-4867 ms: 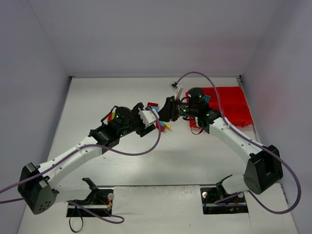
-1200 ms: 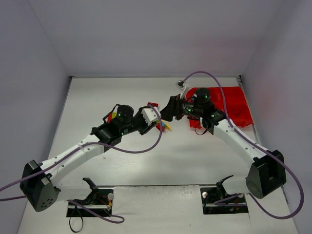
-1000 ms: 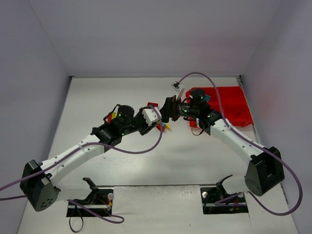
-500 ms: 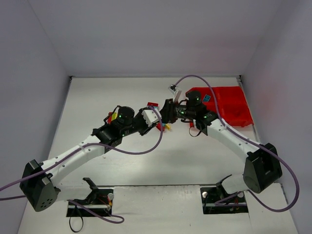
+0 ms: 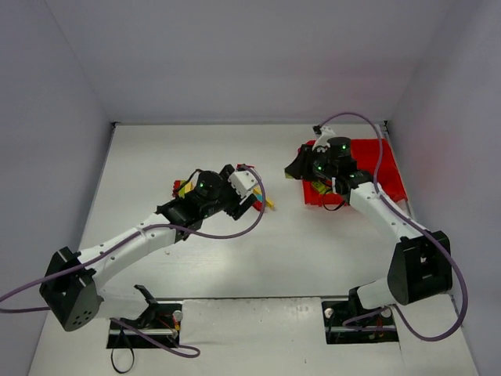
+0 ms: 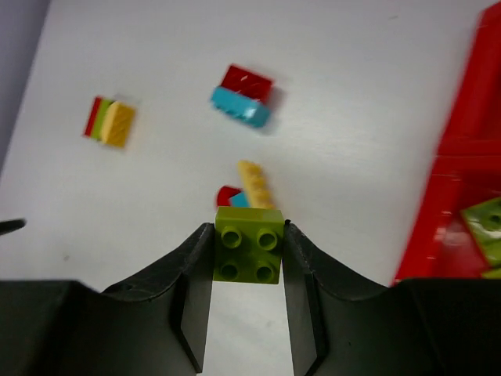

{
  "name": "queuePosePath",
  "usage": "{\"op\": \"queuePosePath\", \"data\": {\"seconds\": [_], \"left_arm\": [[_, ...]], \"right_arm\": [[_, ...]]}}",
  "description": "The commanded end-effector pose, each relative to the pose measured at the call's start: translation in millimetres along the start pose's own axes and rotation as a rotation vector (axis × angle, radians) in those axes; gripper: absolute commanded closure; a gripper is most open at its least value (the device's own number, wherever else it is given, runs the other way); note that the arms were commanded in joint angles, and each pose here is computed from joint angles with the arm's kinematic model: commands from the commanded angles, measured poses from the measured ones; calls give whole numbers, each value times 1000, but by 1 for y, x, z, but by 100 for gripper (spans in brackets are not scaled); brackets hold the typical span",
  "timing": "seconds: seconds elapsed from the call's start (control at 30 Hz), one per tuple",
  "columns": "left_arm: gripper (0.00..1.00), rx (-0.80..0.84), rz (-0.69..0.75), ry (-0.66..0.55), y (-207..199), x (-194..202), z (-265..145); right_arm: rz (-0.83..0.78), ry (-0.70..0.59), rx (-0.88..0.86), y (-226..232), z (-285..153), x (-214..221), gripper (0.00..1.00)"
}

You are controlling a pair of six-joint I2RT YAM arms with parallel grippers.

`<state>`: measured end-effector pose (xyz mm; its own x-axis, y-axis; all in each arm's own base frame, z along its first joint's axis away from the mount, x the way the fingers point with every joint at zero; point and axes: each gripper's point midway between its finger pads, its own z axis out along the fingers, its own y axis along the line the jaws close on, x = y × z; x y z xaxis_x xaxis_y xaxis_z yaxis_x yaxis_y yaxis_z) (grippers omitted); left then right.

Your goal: Sort the legos into containers by color

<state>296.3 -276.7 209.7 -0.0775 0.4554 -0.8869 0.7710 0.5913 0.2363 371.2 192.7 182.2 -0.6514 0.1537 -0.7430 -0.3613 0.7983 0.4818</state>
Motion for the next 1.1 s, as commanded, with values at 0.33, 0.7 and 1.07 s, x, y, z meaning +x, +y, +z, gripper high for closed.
{"op": "queuePosePath", "data": {"seconds": [0.33,0.7,1.07], "left_arm": [[33,-469,-291,208,82,13,12],[29,-563,-557,302,138,50,-7],[29,-575,-673,385,172,102,-45]], "right_arm": [[-59,-144,680,-147,-11,-54,91],[-45,-101,719,-167,-6,-43,46],[-68,-155,467,-106,-22,-56,40]]}}
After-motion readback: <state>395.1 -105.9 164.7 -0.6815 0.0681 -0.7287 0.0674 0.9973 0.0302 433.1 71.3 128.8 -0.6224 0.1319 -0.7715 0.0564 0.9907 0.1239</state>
